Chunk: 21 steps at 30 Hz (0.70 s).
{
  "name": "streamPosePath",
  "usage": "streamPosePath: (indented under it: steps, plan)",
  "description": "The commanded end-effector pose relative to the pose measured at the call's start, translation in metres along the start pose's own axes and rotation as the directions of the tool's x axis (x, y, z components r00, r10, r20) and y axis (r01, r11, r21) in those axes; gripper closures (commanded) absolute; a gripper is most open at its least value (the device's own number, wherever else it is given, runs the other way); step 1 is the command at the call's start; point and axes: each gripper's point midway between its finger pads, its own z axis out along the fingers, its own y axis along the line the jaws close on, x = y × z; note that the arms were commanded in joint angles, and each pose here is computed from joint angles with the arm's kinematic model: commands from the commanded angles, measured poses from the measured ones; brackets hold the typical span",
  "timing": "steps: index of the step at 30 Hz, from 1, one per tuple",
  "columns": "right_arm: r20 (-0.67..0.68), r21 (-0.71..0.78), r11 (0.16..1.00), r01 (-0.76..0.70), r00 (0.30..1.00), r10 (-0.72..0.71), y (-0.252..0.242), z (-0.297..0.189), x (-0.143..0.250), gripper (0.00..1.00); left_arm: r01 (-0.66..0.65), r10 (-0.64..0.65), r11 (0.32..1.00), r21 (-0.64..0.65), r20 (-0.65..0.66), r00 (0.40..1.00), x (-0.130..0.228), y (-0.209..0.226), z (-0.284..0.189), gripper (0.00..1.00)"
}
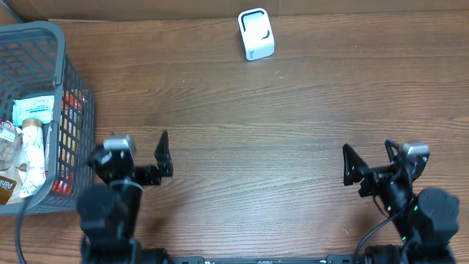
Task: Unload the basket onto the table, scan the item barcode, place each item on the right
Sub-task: 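Raise both arms and reach the left gripper into the grey basket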
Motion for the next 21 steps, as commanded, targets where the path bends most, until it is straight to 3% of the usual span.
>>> streamPosePath:
  steps: [1,7,13,18,21]
  plan:
    - [-0.014,-0.043,0.998,0.048,0.999,-0.048,0.014,-0.001,-0.029,0.00,-0.078,0.080,0.995,0.067,-0.031,0.996,-0.039,-0.012,0.006,0.00]
    - [-0.189,-0.024,1.000,-0.001,0.982,-0.003,0.017,0.010,-0.051,0.00,-0.079,0.107,0.989,0.129,-0.234,0.966,-0.080,-0.021,0.026,0.00]
    - [-0.388,0.023,0.998,-0.054,0.920,0.058,0.018,0.019,-0.065,0.00,-0.063,0.151,0.977,0.206,-0.448,0.881,-0.112,-0.029,0.048,0.00]
    - [-0.467,0.048,0.995,-0.082,0.879,0.095,0.016,0.029,-0.066,0.00,-0.067,0.157,0.979,0.191,-0.503,0.850,-0.127,-0.024,0.067,0.01]
    - [-0.491,0.024,0.994,-0.106,0.865,0.104,0.020,0.035,-0.061,0.00,-0.063,0.159,0.976,0.208,-0.484,0.861,-0.134,-0.026,0.081,0.00]
